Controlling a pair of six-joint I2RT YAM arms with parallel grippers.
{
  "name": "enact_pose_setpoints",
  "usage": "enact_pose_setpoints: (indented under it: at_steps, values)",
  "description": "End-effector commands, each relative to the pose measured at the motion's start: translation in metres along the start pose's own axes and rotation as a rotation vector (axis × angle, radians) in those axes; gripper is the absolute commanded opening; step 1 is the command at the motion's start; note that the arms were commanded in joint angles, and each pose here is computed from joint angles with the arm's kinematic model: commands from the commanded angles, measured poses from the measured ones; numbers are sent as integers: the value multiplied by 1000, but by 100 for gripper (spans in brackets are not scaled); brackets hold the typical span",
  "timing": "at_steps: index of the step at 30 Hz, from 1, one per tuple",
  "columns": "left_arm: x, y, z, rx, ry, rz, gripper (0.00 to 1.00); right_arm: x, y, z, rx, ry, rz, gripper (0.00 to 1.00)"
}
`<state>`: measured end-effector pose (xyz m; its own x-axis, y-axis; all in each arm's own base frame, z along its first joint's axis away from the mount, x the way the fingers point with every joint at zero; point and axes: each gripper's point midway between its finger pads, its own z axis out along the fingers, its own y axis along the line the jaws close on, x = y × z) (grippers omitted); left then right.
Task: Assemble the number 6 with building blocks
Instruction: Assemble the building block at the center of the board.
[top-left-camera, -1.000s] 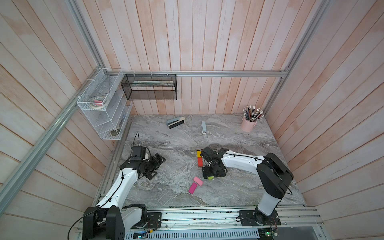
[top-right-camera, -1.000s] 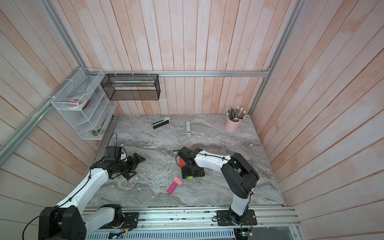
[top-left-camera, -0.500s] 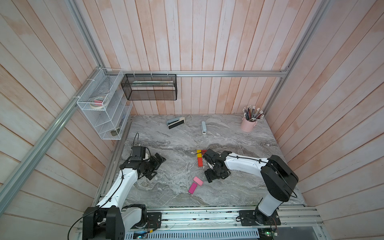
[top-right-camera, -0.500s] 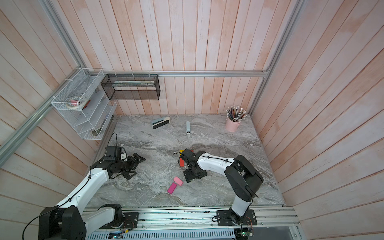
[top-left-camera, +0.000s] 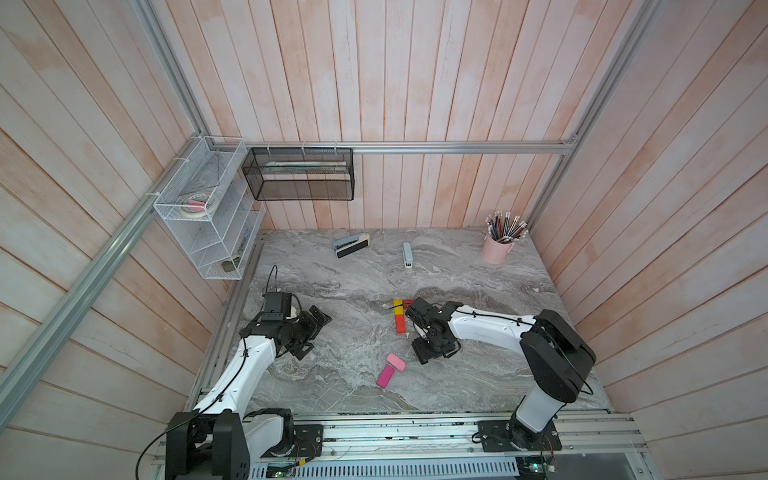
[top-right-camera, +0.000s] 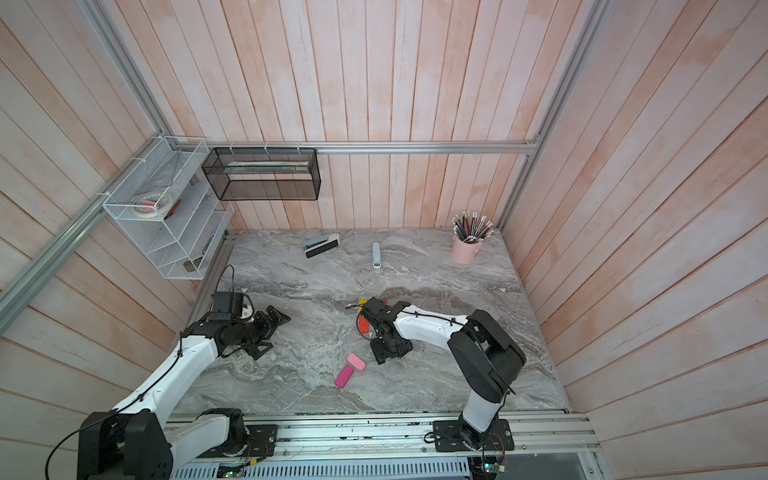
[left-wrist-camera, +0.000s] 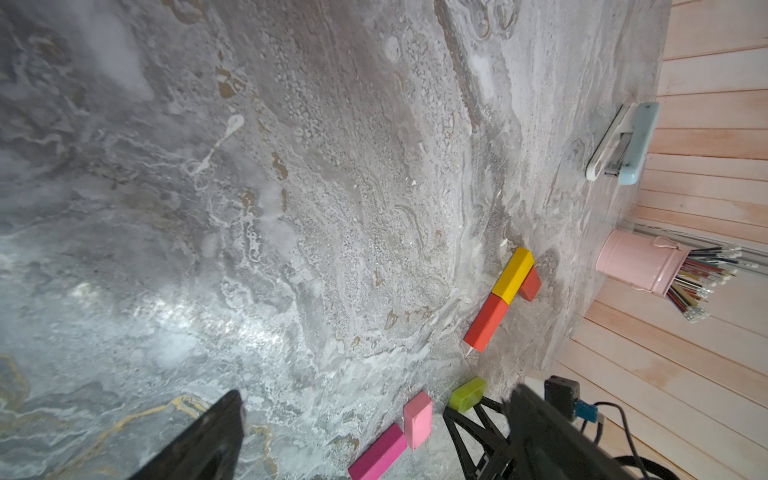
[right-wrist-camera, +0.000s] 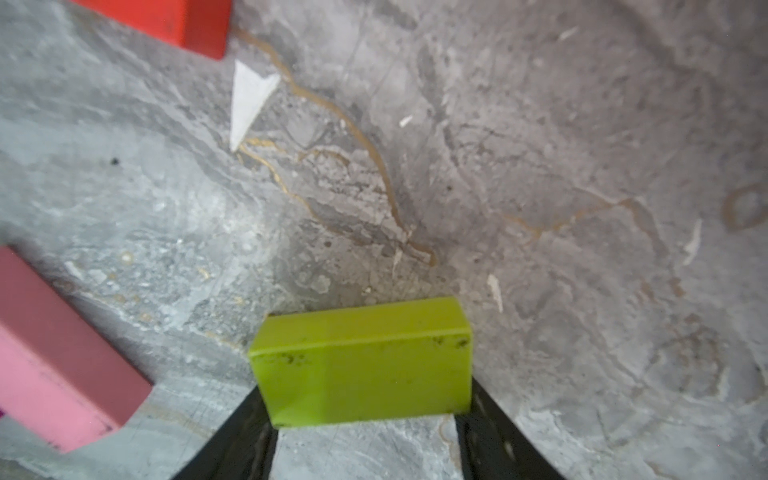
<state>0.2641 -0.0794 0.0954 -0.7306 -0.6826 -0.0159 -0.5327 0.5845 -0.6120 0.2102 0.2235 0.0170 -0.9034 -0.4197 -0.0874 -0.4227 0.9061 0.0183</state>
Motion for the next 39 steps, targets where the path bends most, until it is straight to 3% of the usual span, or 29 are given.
enact_pose_setpoints:
  at_steps: [1, 11, 19, 29, 39]
  values:
    - [-5, -5, -2, -4, -17, 22, 100, -9, 6, 0, -14, -20, 17, 67]
    - [-16, -15, -1, -45, 9, 69, 100, -34, 17, -17, -38, -39, 190, 67]
    - [-22, -25, -2, -55, 29, 175, 100, -41, 33, -5, -74, 22, 295, 67]
    - [-19, -37, 2, -1, 37, 217, 100, -53, 47, -7, -81, 57, 351, 67]
    - [-20, -43, 7, 16, 39, 229, 100, -34, 40, -8, -51, 128, 370, 67]
